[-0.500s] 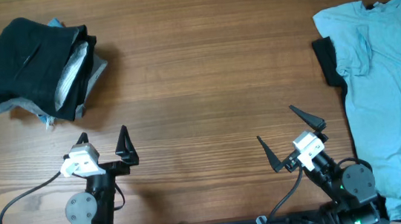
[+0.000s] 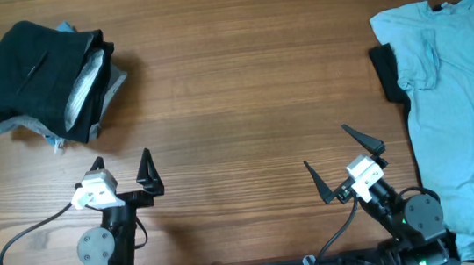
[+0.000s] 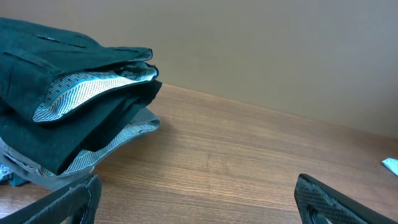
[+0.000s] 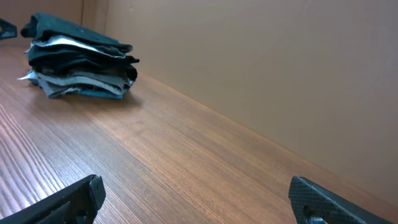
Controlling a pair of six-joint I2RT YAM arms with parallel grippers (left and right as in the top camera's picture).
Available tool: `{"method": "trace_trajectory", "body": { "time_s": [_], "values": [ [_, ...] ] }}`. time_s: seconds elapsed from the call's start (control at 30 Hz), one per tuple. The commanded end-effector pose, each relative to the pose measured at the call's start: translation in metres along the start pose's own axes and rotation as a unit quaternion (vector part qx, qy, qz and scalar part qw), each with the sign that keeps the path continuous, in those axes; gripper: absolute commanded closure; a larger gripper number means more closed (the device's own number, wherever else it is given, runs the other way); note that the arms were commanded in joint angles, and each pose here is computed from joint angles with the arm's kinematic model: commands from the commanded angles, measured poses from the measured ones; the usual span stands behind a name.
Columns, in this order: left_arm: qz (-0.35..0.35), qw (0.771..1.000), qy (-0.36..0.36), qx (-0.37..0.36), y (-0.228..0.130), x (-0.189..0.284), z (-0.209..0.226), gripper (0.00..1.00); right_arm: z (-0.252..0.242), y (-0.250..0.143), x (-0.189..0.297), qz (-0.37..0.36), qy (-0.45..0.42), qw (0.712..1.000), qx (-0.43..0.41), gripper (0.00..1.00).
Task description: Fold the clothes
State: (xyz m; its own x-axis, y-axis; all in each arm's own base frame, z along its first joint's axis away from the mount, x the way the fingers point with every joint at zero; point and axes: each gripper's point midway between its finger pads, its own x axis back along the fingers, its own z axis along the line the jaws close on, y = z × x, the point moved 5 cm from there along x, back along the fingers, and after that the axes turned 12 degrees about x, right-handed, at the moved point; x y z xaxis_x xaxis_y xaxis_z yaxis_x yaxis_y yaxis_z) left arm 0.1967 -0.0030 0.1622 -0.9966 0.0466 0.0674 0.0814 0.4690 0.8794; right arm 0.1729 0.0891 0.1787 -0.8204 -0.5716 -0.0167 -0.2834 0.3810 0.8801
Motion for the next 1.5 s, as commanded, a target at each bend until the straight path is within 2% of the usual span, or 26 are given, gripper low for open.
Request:
{"method": "trace_trajectory", "body": {
  "time_s": [0.0,1.3,1.47],
  "values": [
    [-0.001,1.000,0.006,0.005,-0.0002,0.0004,0.0021,0.00,0.0017,0.0013,-0.0001,-0.005,0.007,1.000,0.005,0.00],
    [-0.002,1.000,0.005,0.005,0.0001,0.0004,0.0017,0.00,0.0019,0.0018,-0.0001,-0.006,0.008,1.000,0.005,0.00],
    [0.009,1.000,-0.015,0.005,-0.0022,0.0005,-0.0032,0.00,0.0057,0.0047,0.0001,-0.017,0.024,1.000,0.002,0.00]
  ]
}}
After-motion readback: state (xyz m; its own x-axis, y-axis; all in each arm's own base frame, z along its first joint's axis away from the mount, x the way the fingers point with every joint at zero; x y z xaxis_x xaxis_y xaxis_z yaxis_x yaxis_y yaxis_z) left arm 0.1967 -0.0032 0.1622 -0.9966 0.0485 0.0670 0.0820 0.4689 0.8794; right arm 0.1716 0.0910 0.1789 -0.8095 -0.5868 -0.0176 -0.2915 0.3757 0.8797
